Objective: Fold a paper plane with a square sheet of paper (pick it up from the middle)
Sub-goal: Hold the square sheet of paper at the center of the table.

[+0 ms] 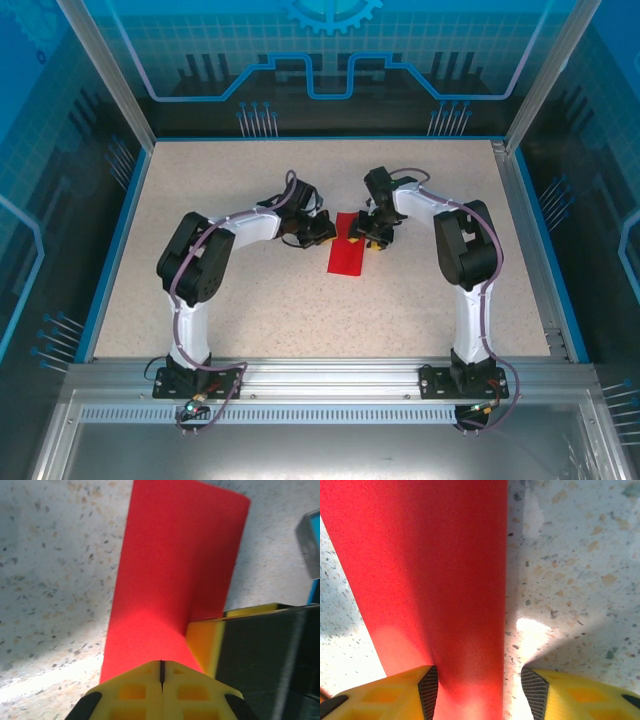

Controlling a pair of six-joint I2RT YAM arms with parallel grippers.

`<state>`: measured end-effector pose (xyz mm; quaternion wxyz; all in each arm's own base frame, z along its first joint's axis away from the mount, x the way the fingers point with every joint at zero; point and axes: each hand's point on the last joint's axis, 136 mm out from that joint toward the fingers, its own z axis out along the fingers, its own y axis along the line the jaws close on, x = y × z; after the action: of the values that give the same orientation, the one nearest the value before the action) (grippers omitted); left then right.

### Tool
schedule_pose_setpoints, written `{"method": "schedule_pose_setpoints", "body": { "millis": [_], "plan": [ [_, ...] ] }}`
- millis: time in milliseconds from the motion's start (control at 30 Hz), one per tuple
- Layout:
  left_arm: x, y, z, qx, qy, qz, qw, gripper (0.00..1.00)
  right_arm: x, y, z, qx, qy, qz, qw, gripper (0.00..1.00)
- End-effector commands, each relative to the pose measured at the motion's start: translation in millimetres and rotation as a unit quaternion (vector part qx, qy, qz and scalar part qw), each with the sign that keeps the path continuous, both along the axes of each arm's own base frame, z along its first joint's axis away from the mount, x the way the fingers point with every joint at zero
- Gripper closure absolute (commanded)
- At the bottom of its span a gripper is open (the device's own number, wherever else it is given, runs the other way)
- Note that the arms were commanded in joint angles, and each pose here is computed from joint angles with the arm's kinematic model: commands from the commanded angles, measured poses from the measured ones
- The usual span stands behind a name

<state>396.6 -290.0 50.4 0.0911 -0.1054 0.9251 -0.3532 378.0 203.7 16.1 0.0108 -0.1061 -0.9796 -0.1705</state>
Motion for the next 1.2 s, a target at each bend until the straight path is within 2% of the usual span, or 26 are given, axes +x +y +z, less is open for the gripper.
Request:
{"method": "schedule_pose_setpoints", "body": {
  "millis": [0,300,733,900,1000,1167],
  "plan": [
    [-5.9,1.7,-12.2,0.051,0.015,-0.013,0.998,1.0,-28.0,-37.1,-44.4,-0.088,0.069,-0.011,0.994,0.46],
    [-5.9,-0.2,-20.8,0.097,0.015,-0.024,0.995,1.0,-30.3,-36.7,-47.2,-0.09,0.072,-0.01,0.993,0.46],
    [-3.8,-10.3,-35.3,0.1,0.015,-0.04,0.994,1.0,-30.9,-35.2,-45.9,-0.089,0.069,-0.006,0.994,0.45],
    [-11.3,-2.0,-51.8,0.124,0.037,-0.04,0.991,1.0,-26.9,-29.3,-41.8,-0.072,0.064,-0.003,0.995,0.45],
    [-17.9,5.2,-59.1,0.137,0.046,-0.039,0.989,1.0,-15.1,-21.3,-24.6,-0.04,0.037,-0.003,0.998,0.43],
    [-21.2,7.8,-63.1,0.14,0.048,-0.039,0.988,1.0,17.7,-15.9,35.8,0.045,-0.063,-0.02,0.997,0.41]
  ]
}}
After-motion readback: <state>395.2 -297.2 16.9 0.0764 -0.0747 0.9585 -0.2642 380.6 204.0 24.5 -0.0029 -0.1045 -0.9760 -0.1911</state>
